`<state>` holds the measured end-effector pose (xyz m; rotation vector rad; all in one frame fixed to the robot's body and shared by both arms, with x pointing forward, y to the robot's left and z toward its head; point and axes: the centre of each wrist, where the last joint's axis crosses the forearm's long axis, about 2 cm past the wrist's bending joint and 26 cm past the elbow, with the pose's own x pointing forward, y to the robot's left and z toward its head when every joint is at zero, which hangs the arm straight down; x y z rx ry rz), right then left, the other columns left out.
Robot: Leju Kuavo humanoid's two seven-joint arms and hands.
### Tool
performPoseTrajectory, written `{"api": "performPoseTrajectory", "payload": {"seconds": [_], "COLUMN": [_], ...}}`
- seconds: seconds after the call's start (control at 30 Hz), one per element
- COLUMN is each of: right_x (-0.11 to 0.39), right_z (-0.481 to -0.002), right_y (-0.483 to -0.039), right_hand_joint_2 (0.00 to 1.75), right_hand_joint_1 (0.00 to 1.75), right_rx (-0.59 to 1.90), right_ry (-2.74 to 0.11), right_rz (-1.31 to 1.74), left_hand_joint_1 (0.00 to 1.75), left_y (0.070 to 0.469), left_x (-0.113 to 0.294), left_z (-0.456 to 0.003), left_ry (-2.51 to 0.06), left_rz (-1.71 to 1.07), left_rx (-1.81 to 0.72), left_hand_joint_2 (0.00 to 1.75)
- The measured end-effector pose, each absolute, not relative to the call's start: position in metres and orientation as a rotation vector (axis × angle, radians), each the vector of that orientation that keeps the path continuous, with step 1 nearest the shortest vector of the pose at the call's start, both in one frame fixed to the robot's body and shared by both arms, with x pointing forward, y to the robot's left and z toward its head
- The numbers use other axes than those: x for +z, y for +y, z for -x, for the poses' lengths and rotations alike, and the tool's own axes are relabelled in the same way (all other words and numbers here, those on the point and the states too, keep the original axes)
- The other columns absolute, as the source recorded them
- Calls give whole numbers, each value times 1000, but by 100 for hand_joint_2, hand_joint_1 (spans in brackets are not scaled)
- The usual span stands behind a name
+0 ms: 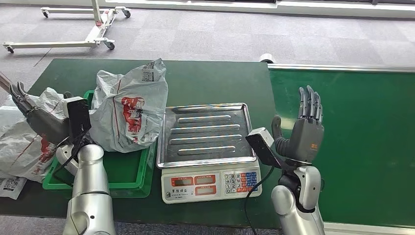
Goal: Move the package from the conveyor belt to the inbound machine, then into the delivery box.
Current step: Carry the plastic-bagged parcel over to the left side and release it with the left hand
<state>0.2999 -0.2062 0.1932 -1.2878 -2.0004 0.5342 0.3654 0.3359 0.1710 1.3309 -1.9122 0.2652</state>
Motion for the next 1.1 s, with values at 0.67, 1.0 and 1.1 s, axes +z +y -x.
{"api": "performPoseTrajectory", "payload": {"seconds": [0.67, 1.0, 1.1], "right_x": [198, 226, 233], "right_z": [-290, -266, -262], "right_y": [-198, -192, -200], "right_hand_joint_2": [175, 175, 175], "right_hand_joint_1": [0, 0, 0], "right_rx": [288, 147, 116], "right_ry": [-2418, -2654, -2663], "right_rz": [990, 1069, 1117], "left_hand_joint_1": [0, 0, 0], "left_y": [191, 164, 165], "left_x": [202, 193, 191], "left_z": [-309, -278, -273], "left_ry": [-2465, -2467, -2460], "left_rz": [-96, -50, -74], "left_rx": [20, 217, 237], "left_hand_joint_2": [175, 175, 175]}}
